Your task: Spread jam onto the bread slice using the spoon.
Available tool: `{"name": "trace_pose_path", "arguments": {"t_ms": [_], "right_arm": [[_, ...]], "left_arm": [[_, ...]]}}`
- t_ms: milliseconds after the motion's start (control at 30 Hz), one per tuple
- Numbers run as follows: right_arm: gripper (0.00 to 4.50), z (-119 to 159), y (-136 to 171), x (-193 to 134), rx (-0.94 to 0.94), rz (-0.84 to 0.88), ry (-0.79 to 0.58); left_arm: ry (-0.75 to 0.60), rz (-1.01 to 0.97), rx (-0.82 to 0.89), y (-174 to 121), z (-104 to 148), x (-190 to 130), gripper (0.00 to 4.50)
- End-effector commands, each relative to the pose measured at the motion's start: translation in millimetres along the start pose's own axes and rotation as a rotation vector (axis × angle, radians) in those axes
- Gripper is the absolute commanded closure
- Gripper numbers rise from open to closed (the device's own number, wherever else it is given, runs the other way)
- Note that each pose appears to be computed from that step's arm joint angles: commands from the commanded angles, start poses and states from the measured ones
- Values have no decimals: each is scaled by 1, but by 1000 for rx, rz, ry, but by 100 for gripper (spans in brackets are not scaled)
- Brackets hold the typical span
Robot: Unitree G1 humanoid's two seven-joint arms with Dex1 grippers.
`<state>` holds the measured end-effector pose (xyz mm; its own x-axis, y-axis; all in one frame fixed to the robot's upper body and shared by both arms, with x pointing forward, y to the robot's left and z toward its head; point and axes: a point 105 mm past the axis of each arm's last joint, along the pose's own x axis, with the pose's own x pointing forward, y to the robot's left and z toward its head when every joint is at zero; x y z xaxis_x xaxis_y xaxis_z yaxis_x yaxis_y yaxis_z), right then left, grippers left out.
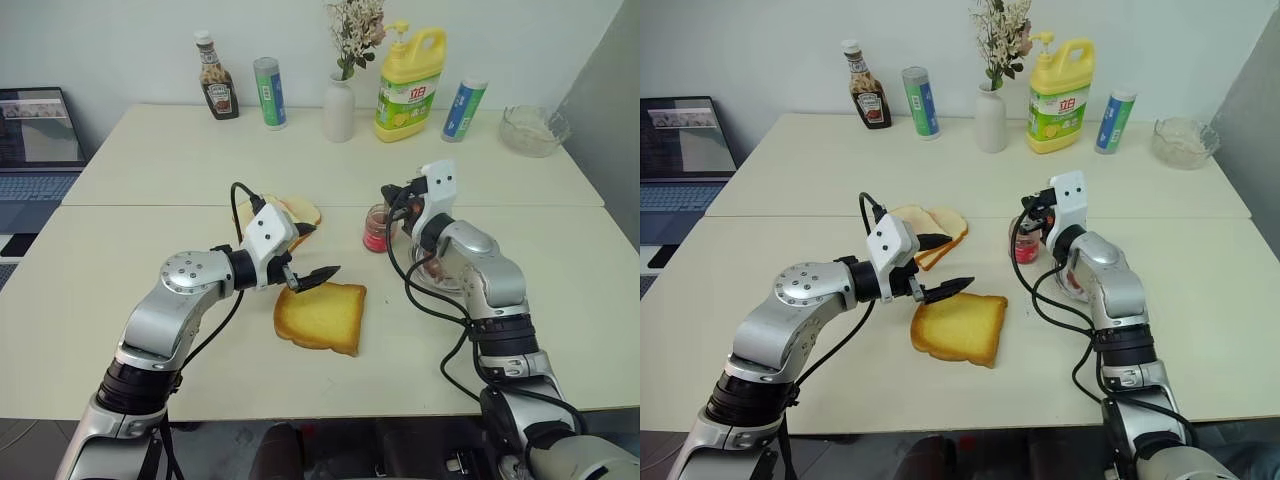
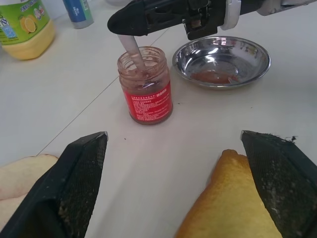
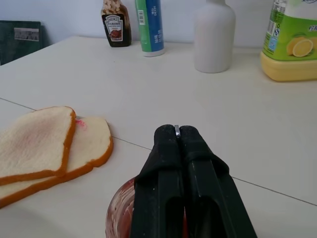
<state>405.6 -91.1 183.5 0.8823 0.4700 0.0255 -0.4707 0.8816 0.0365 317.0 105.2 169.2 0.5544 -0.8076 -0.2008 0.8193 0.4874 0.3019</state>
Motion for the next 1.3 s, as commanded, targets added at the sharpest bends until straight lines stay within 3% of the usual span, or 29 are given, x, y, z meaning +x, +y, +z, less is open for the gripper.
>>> {"name": "trace_pose_path", "arguments": {"t_ms": [33,300,1300], "right_arm": [[449,18,-3,-1,36,-21,-59],[449,16,-12,-1,174,-79,-68],[449,25,1,-6,379,-86,-110]], "left_arm": [[-39,14,52,1,14,-2,0],[-38,18,57,2,14,-2,0],[-42,23,59,2,14,1,0]]}}
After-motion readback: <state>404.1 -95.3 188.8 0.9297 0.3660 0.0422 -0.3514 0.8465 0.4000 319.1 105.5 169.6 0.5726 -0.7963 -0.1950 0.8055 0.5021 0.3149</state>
